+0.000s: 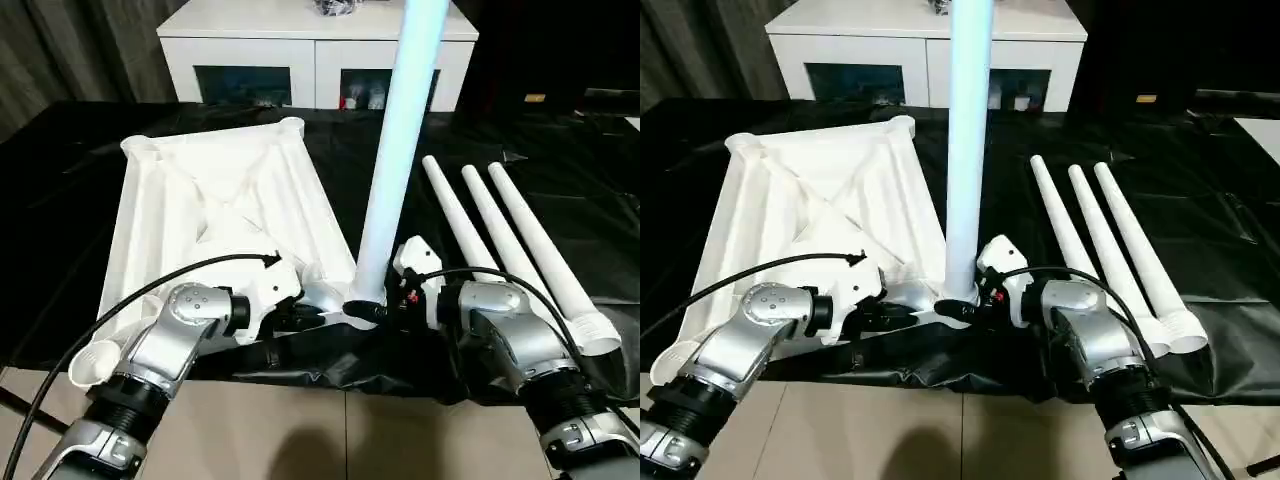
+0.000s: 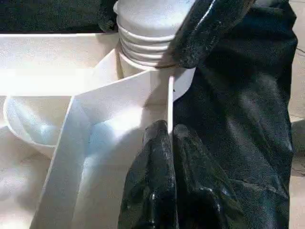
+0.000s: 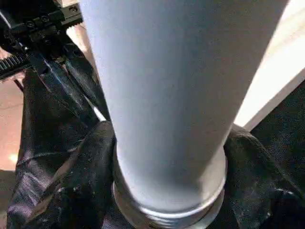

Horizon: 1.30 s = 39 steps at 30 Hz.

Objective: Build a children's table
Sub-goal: Rotate leg to tighten

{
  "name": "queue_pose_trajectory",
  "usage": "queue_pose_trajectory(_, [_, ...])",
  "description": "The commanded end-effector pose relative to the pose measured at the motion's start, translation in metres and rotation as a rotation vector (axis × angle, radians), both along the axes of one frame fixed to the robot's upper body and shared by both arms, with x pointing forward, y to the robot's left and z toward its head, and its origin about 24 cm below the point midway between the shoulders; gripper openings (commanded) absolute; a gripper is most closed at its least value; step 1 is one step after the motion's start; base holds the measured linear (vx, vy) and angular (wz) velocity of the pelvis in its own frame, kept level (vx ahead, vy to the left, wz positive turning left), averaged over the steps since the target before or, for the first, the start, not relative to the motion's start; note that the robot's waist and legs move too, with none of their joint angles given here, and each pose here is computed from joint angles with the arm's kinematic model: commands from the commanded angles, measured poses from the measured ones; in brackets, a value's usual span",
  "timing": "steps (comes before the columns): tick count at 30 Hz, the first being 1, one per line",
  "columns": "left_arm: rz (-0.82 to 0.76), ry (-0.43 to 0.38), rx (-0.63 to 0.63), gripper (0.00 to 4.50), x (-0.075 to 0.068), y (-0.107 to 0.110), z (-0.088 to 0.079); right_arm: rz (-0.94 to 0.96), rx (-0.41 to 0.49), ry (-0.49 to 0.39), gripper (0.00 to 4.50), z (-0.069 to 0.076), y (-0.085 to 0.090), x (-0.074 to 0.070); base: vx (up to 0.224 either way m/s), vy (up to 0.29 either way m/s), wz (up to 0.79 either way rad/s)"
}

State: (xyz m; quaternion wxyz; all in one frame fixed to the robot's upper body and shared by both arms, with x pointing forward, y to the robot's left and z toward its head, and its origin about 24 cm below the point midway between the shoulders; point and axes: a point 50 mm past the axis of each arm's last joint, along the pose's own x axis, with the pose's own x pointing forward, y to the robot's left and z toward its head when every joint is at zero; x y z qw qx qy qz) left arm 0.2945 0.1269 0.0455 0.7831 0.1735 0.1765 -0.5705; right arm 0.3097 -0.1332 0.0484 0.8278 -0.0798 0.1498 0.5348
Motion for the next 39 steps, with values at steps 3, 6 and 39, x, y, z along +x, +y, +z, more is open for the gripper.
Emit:
queue_pose_trajectory(3, [-0.018, 0.024, -0.022, 0.0, -0.004, -0.004, -0.003, -0.01, -0.007, 0.025, 2.72, -0.005, 0.001, -0.001, 0.0, 0.0, 0.0])
queue_pose_trajectory(6, [0.122, -0.015, 0.046, 0.0, 0.009, -0.002, -0.01, -0.267, 0.008, 0.044, 2.69, -0.015, 0.001, 0.012, 0.0, 0.0, 0.0])
queue_pose_trajectory(39, [0.669, -0.31, -0.127, 0.55, 0.084, -0.044, 0.024, -0.989, 0.041, -0.071, 3.71, -0.013, -0.003, 0.018, 0.0, 0.0, 0.0])
